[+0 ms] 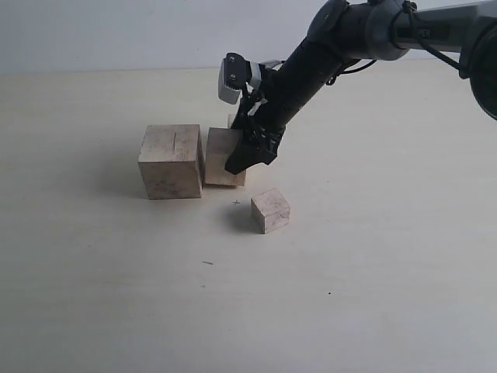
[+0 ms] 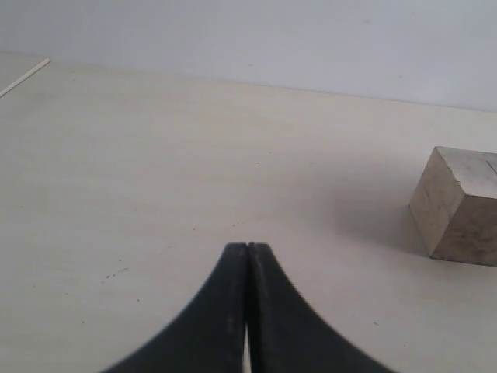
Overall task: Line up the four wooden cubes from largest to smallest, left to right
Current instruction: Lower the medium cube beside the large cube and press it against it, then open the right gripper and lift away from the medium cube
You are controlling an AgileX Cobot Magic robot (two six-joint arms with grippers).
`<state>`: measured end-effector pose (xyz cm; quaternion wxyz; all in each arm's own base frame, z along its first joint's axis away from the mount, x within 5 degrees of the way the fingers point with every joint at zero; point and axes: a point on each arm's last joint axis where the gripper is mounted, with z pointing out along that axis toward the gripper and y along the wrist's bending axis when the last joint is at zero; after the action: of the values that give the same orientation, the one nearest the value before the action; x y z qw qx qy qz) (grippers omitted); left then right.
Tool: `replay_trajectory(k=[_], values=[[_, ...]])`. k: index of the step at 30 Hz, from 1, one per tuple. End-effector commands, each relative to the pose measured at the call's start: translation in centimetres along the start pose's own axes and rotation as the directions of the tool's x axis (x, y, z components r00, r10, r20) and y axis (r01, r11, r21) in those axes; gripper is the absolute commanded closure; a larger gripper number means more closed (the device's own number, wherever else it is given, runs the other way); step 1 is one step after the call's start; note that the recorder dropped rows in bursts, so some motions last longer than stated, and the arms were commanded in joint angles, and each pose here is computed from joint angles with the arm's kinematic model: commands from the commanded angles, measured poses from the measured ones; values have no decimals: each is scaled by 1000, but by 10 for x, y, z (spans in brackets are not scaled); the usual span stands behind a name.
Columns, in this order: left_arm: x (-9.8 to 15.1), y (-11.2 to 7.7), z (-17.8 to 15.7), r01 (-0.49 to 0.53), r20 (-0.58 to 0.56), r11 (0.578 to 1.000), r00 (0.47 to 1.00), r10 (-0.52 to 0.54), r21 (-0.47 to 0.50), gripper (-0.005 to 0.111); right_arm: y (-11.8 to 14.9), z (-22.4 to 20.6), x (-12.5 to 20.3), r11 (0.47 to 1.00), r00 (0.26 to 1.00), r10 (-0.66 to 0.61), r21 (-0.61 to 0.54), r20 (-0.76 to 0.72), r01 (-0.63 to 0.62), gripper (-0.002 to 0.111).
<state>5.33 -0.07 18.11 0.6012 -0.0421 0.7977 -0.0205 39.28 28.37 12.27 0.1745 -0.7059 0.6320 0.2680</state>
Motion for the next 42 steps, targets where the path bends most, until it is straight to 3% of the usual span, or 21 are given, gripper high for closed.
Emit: replay_trajectory(k=[1, 12, 15, 29, 42], values=[[0, 0, 0, -2, 13, 1000, 1000, 2, 5, 107, 0, -4, -3, 1000, 1000, -2, 2, 20, 2, 101], [0, 0, 0, -2, 13, 1000, 1000, 2, 5, 107, 0, -4, -3, 1000, 1000, 1, 2, 20, -1, 56], [0, 0, 0, -2, 13, 1000, 1000, 2, 5, 107, 0, -4, -4, 1000, 1000, 2, 2, 22, -2, 48], [0, 0, 0, -2, 13, 1000, 1000, 2, 5, 107, 2, -4, -6, 999, 999, 25, -27, 45, -24, 33], [0, 0, 0, -2, 13, 1000, 1000, 2, 5, 107, 8, -30, -25, 1000, 998, 5, 2, 69, -5, 32]])
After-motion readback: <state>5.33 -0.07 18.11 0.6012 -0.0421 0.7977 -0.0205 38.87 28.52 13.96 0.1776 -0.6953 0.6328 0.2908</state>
